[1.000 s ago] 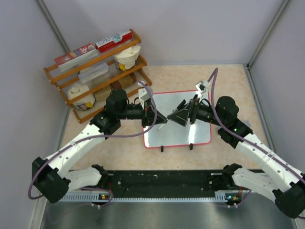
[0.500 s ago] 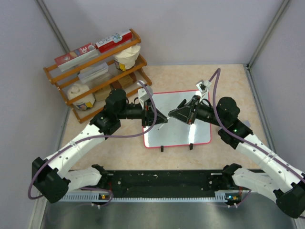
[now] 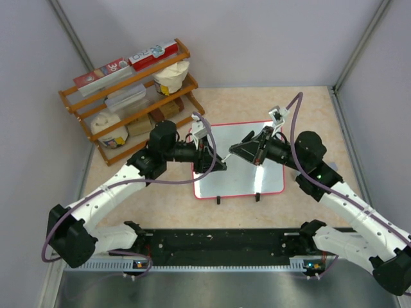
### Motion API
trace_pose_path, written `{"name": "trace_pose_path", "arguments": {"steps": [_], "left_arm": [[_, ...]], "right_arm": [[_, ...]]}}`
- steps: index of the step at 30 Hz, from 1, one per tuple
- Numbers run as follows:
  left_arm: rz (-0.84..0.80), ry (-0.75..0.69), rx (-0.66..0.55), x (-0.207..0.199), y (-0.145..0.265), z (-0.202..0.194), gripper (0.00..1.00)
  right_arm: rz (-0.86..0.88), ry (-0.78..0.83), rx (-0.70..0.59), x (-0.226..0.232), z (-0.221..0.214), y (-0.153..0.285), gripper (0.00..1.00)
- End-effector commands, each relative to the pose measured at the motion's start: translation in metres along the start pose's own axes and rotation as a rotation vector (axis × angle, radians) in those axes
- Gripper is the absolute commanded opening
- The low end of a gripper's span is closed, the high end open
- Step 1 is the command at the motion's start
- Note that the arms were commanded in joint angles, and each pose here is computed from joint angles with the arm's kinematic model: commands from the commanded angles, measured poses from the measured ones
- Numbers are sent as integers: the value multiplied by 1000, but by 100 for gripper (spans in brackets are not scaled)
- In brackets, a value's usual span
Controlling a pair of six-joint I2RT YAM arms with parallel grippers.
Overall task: Write a sentence on the whiteboard
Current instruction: Pass from the left arm to the right, then pass from the right arm to the left, then pass from the left arm to the right
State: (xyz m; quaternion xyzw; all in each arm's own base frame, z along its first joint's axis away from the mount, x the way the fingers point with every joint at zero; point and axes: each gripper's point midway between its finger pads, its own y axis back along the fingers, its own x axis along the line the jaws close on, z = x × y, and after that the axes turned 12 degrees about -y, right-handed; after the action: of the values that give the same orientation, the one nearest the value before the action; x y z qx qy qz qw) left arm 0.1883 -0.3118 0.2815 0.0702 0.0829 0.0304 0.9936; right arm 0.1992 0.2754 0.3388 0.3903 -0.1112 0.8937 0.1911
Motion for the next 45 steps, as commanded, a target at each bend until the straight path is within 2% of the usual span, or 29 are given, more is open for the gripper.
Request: {"name": "trace_pose_path", "arguments": {"steps": [1, 2, 3, 5, 6, 8, 9, 12, 13, 17, 20, 27, 36, 37, 38, 43, 45], "left_arm": [[-23, -17, -13, 3, -5, 5, 6], [-22, -20, -9, 3, -5, 7, 0], [-19, -26, -9, 3, -5, 8, 0], [-22, -45, -6, 0, -2, 11, 0], [-24, -41, 5, -2, 0, 9, 0], [-29, -73, 5, -7, 5, 13, 0], [-33, -64, 22, -10, 7, 9, 0], [-60, -91, 31, -20, 13, 11, 0], [-68, -90, 43, -23, 15, 8, 0], [-106, -78, 44, -32, 18, 6, 0], [-117, -70, 47, -35, 18, 5, 0], [-132, -68, 47, -37, 16, 5, 0], [-131, -70, 52, -37, 17, 1, 0], [-130, -65, 57, -37, 17, -1, 0], [-123, -66, 59, -36, 17, -2, 0], [-123, -67, 63, -36, 17, -5, 0], [-121, -62, 70, -36, 17, -8, 0]], "right_arm": [[48, 25, -20, 15, 6, 0, 0], [50, 34, -16, 15, 6, 0, 0], [53, 41, -11, 17, 6, 1, 4], [33, 62, 10, 14, 3, 3, 21], [32, 74, 9, 17, 5, 5, 40], [2, 102, 20, 13, 4, 9, 60], [1, 121, 10, 16, 7, 11, 79], [2, 157, 43, 18, 4, 16, 95], [7, 168, 55, 20, 4, 16, 96], [85, 146, 146, 32, -9, 15, 96], [144, 107, 208, 36, -18, 10, 91], [169, 56, 305, 30, -35, 0, 73], [148, 68, 248, 30, -27, 0, 56], [149, 61, 247, 31, -27, 0, 53], [155, 61, 250, 32, -27, 0, 45], [140, 54, 249, 28, -27, 0, 43], [133, 52, 245, 27, -27, 0, 39]]}}
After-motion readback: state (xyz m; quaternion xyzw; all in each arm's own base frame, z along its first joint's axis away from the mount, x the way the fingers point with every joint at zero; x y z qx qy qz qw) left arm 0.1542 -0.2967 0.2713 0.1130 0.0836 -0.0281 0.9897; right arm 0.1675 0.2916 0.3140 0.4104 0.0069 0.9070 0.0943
